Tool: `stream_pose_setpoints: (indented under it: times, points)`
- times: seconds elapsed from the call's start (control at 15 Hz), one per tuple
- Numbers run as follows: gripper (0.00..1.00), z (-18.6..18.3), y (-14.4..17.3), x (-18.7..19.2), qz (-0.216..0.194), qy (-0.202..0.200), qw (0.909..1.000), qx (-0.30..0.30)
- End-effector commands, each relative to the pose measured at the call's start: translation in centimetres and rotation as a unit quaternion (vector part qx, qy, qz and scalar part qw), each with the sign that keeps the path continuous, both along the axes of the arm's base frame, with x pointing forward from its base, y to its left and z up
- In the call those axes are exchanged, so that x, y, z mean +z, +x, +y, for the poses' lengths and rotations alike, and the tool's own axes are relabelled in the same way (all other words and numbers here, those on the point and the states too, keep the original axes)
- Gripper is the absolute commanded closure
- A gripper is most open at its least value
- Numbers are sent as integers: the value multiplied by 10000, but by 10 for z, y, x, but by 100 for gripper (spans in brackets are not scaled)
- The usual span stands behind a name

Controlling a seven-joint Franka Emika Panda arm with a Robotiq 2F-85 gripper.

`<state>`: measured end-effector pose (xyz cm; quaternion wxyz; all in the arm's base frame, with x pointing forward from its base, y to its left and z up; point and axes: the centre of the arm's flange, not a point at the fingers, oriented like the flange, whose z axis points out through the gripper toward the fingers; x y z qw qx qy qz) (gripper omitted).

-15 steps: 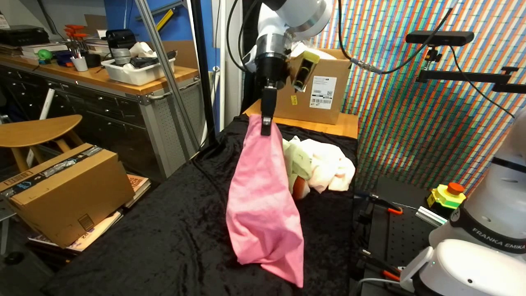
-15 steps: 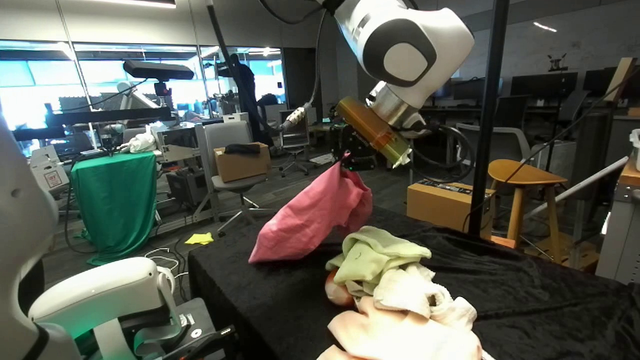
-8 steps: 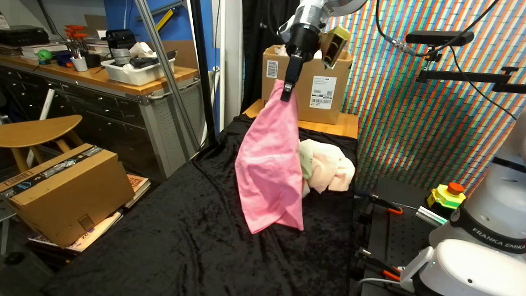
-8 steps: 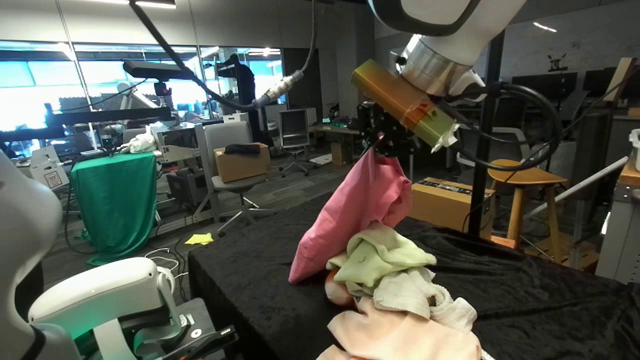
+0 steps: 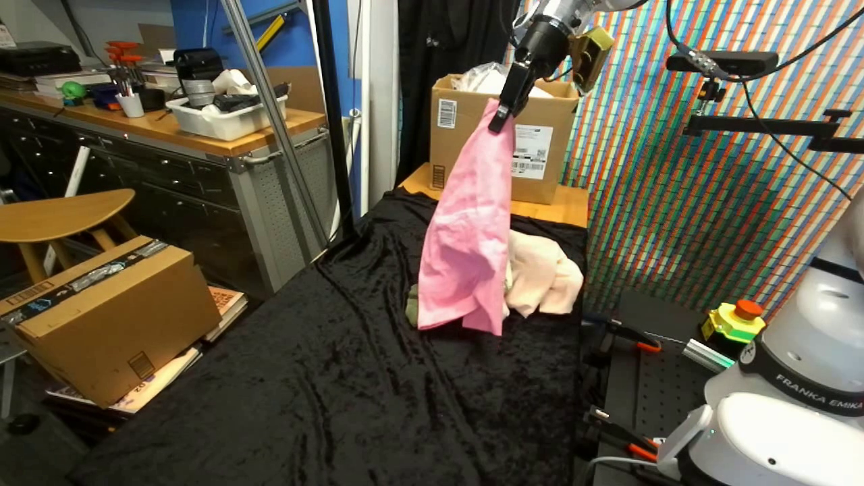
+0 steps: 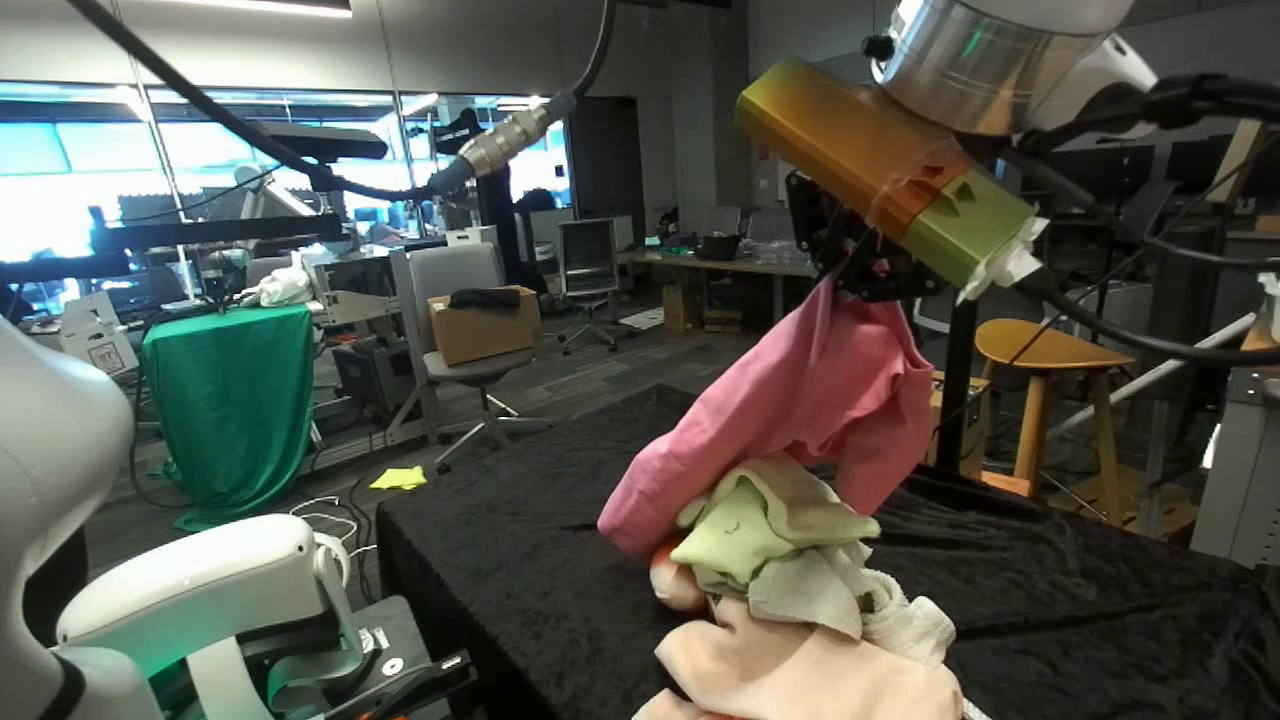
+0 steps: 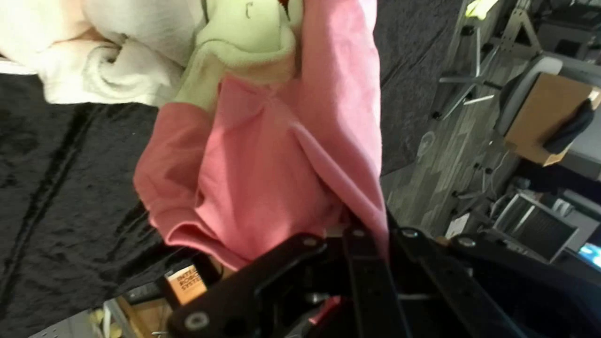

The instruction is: Pile the things on the table on top of the rope

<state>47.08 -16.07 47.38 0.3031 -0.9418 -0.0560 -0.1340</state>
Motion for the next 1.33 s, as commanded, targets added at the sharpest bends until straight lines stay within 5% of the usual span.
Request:
stream_pose_setpoints:
  times: [0.0, 0.73, 1.0, 1.27]
  points:
    - [93, -15, -17, 5, -278, -116, 9971, -697]
    - [93, -67, -50, -53, -29, -638, 9777, -2001]
    - [93, -64, -73, -96, 357, -1360, 9698, -1992]
    - [93, -35, -87, -147, 757, -2283, 9521, -1890]
